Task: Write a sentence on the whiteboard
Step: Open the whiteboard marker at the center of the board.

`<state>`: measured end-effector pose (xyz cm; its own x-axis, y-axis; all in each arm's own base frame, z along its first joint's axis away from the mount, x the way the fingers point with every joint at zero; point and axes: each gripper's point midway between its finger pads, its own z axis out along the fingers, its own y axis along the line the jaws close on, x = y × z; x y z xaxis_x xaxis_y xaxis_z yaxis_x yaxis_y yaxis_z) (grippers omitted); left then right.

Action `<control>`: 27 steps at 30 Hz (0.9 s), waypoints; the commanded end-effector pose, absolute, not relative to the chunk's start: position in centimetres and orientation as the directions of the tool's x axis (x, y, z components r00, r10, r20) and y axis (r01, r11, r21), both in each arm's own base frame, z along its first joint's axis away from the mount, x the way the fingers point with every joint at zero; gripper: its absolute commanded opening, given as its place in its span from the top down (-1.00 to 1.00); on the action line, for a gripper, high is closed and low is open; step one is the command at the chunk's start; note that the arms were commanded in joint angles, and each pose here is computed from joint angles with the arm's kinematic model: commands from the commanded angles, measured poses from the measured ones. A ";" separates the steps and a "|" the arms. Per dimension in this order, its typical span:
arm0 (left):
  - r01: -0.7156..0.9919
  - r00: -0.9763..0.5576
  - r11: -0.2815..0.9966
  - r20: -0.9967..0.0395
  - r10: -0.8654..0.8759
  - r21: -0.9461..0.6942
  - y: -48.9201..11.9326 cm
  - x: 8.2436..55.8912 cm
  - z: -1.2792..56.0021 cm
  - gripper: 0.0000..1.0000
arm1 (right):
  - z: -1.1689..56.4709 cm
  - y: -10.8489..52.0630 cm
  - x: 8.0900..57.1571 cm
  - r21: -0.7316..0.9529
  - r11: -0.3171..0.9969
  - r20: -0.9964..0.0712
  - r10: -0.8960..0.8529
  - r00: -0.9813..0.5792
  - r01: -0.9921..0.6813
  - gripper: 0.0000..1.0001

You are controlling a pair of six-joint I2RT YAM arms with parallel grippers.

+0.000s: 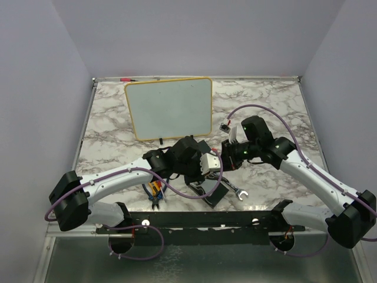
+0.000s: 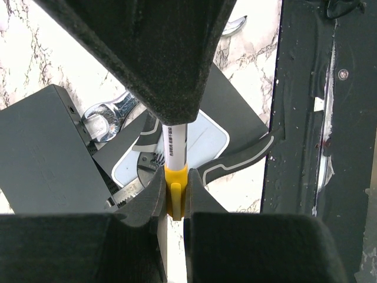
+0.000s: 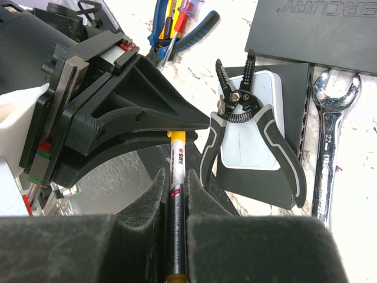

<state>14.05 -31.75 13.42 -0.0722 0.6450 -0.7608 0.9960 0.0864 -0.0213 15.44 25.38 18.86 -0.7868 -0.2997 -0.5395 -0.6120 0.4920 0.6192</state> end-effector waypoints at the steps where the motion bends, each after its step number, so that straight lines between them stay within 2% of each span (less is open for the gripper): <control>1: 0.994 -0.058 0.109 -0.769 0.636 0.015 -31.9 14.8 14.6 0.75 | 20.3 26.0 14.8 0.630 0.436 -0.586 -0.277 -0.762 -0.643 0.99; 3: 0.994 -0.049 0.109 -0.780 0.624 0.025 -31.9 14.8 15.0 0.76 | 20.4 25.9 14.7 0.628 0.434 -0.590 -0.276 -0.759 -0.646 0.99; 5: 0.993 -0.042 0.110 -0.785 0.619 0.033 -31.8 14.8 14.9 0.99 | 20.6 25.8 14.7 0.618 0.437 -0.598 -0.279 -0.752 -0.654 0.99; 15: 0.971 -0.028 0.198 -0.759 0.651 0.134 -30.3 16.8 14.1 1.00 | 24.6 24.5 14.4 0.540 0.439 -0.696 -0.246 -0.675 -0.718 0.99; 19: 0.968 -0.025 0.203 -0.752 0.659 0.146 -30.1 17.0 13.9 1.00 | 23.9 23.7 14.6 0.512 0.493 -0.675 -0.276 -0.684 -0.704 0.99; 27: 0.963 -0.022 0.211 -0.737 0.676 0.165 -29.7 17.3 13.1 1.00 | 25.1 22.7 14.5 0.474 0.517 -0.686 -0.291 -0.667 -0.713 0.99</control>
